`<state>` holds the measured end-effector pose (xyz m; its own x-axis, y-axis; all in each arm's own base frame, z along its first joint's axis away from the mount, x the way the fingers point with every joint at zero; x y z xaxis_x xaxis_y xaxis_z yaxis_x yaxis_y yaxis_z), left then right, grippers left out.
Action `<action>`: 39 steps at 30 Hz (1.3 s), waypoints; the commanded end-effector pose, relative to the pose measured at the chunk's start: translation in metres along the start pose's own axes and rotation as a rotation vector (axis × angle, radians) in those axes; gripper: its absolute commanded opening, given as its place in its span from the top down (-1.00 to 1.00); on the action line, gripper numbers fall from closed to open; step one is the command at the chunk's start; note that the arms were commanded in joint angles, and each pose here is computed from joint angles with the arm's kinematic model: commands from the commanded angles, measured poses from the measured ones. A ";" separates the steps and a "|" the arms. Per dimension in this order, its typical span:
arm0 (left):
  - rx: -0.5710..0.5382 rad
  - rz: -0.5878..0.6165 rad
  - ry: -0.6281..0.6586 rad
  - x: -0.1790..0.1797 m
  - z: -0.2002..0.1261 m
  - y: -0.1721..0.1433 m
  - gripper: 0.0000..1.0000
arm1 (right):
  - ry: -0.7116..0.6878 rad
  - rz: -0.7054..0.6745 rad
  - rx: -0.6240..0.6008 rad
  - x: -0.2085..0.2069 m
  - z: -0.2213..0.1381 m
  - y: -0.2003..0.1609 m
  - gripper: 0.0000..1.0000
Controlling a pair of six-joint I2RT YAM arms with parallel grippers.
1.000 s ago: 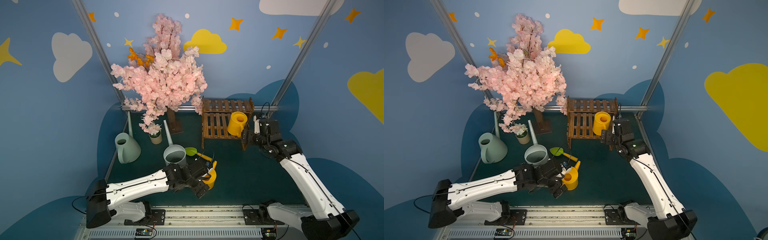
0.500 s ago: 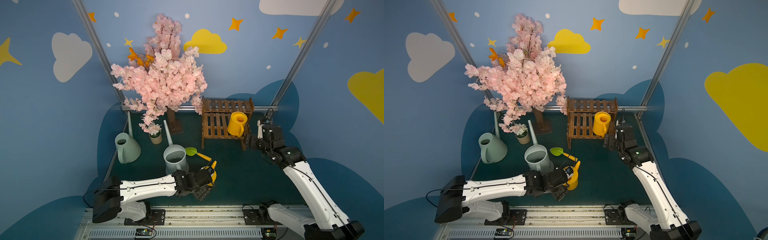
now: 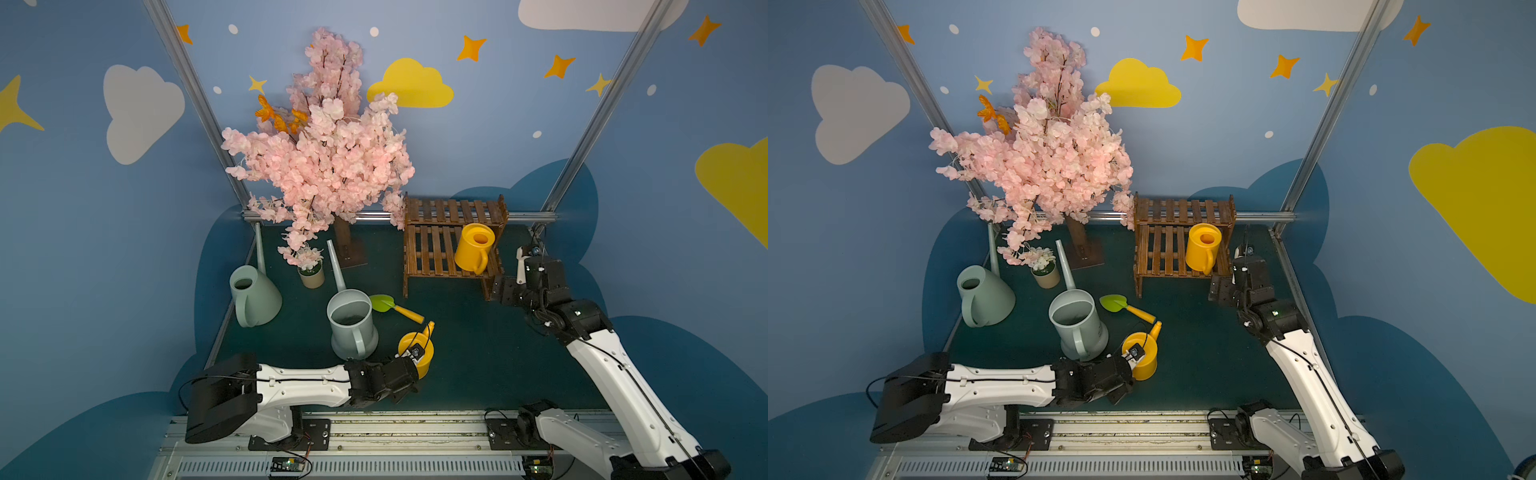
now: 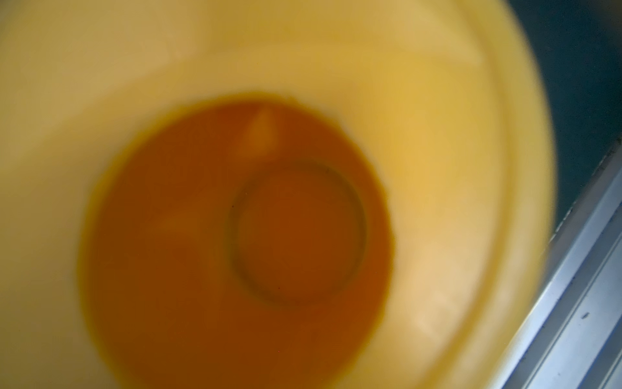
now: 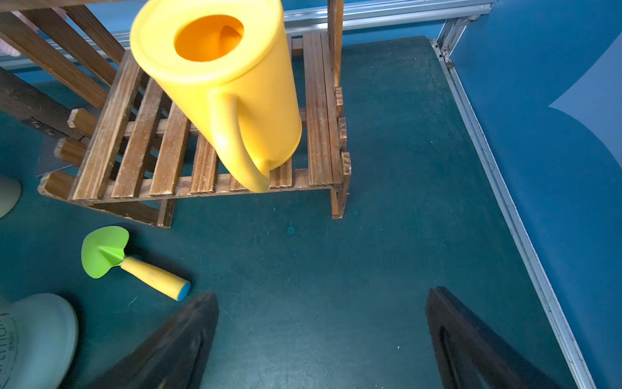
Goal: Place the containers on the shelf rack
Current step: 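Pick up a container from the center of the board.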
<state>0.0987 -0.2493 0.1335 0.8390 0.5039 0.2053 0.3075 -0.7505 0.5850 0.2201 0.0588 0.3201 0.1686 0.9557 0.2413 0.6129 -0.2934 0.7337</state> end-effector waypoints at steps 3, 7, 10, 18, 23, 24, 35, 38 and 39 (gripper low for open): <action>-0.159 -0.009 0.039 -0.001 0.006 0.008 0.15 | -0.020 0.034 -0.019 -0.008 -0.005 -0.005 -0.94; -0.181 0.002 0.048 -0.002 0.013 0.007 0.28 | -0.029 0.038 -0.021 -0.010 -0.008 -0.006 -0.94; -0.183 0.016 0.037 -0.005 0.015 0.010 0.46 | -0.037 0.040 -0.029 -0.013 -0.011 -0.007 -0.94; -0.197 0.006 0.022 -0.004 0.004 0.015 0.85 | -0.043 0.057 -0.039 -0.019 -0.019 -0.013 -0.94; -0.162 -0.035 0.016 0.001 -0.013 0.030 0.93 | -0.040 0.066 -0.048 -0.022 -0.026 -0.015 -0.94; -0.150 -0.045 0.016 0.002 -0.017 0.033 0.93 | -0.040 0.066 -0.050 -0.022 -0.027 -0.015 -0.94; -0.139 -0.223 0.018 0.024 -0.051 0.072 0.95 | -0.009 0.082 -0.059 -0.023 -0.043 -0.012 -0.94; -0.144 -0.280 0.100 0.034 -0.058 0.081 0.95 | 0.002 0.080 -0.058 -0.023 -0.047 -0.011 -0.95; -0.143 -0.291 0.120 0.036 -0.060 0.085 0.95 | 0.004 0.079 -0.058 -0.023 -0.048 -0.011 -0.95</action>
<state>0.1228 -0.2743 0.2215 0.7361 0.6698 0.0974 0.4103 -0.5560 0.7228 0.1789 0.0413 0.3268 0.2145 0.9351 0.2820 0.5622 -0.3543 0.7472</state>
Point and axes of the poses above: each gripper's point midway between its finger pads, its own z axis out along the fingers, its own x axis along the line the jaws close on, y = z × x, the point moved 10 cm from there along -z, back along the fingers, and after that the axes turned 13 degrees about z, right-handed, at the moved point
